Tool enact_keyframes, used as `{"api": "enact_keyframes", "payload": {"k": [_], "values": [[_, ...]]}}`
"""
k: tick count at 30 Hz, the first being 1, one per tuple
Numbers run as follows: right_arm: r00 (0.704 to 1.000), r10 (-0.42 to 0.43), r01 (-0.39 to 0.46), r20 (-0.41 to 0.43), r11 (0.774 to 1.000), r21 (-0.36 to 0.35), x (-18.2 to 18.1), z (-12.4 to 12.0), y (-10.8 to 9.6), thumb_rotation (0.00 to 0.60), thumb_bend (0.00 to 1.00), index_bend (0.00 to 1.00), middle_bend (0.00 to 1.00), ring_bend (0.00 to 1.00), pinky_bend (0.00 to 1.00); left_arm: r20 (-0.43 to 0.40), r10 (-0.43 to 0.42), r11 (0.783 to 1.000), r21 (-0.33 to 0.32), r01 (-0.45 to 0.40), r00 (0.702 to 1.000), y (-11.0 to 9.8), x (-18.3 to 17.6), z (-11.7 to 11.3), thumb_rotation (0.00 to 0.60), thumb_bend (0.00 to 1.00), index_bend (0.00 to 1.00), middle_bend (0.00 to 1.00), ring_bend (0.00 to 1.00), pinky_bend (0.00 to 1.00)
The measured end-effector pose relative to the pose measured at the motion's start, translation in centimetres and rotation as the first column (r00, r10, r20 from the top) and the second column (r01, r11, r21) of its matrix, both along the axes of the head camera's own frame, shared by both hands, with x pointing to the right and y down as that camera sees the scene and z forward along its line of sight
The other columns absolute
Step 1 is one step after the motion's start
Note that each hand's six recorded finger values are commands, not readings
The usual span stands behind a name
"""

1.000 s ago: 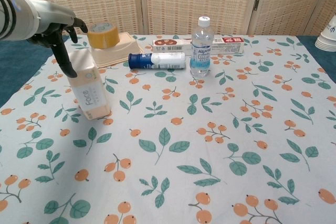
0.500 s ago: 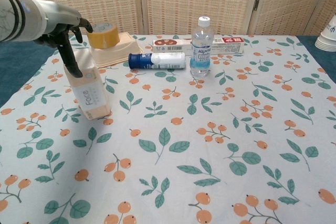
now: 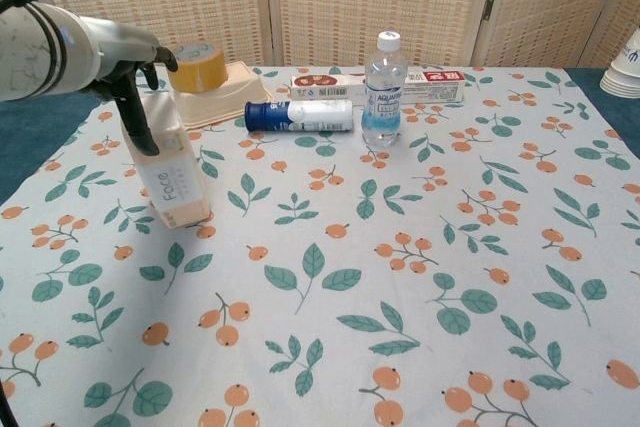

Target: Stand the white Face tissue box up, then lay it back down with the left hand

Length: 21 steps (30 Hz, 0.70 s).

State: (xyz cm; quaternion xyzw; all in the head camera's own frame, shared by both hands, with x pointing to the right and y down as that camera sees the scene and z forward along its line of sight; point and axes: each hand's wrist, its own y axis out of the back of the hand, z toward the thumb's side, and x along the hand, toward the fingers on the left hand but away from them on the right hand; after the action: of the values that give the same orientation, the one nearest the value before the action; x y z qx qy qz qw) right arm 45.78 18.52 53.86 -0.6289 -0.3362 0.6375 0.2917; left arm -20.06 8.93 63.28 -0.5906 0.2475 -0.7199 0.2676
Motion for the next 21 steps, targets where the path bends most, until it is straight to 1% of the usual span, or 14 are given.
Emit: {"api": "enact_keyframes", "payload": {"k": [8,12,16,18,21], "values": [[1.000,0.002,-0.002,-0.007,1.000,-0.006,0.0,0.3,-0.1,0.600,0.12,0.03,0.00,0.00,0.00,0.003,-0.023,0.999,-0.023,0.023,1.000,-0.1,-0.7,0.8,0.600,0.15,0.00,0.12,0.94,1.00],[1.000,0.002,-0.002,-0.012,1.000,-0.010,0.0,0.5,-0.1,0.600,0.12,0.03,0.00,0.00,0.00,0.001,-0.022,0.999,-0.030,0.022,1.000,-0.1,-0.8,1.2,0.600,0.15,0.00,0.16,0.94,1.00],[1.000,0.003,-0.003,-0.014,1.000,-0.009,0.0,0.5,-0.1,0.600,0.12,0.03,0.00,0.00,0.00,0.018,0.001,1.000,-0.019,-0.001,1.000,-0.1,-0.8,1.3,0.600,0.16,0.09,0.22,0.95,1.00],[1.000,0.004,-0.004,-0.014,1.000,-0.008,0.0,0.5,-0.1,0.600,0.12,0.03,0.00,0.00,0.00,0.033,0.011,1.000,-0.021,-0.010,0.999,0.0,-0.9,1.6,0.600,0.16,0.12,0.25,0.96,1.00],[1.000,0.005,-0.005,-0.013,1.000,-0.009,0.0,0.5,-0.1,0.600,0.12,0.03,0.00,0.00,0.00,0.038,0.012,1.000,-0.029,-0.010,0.999,0.2,-1.0,1.9,0.600,0.18,0.20,0.31,0.97,1.00]]}}
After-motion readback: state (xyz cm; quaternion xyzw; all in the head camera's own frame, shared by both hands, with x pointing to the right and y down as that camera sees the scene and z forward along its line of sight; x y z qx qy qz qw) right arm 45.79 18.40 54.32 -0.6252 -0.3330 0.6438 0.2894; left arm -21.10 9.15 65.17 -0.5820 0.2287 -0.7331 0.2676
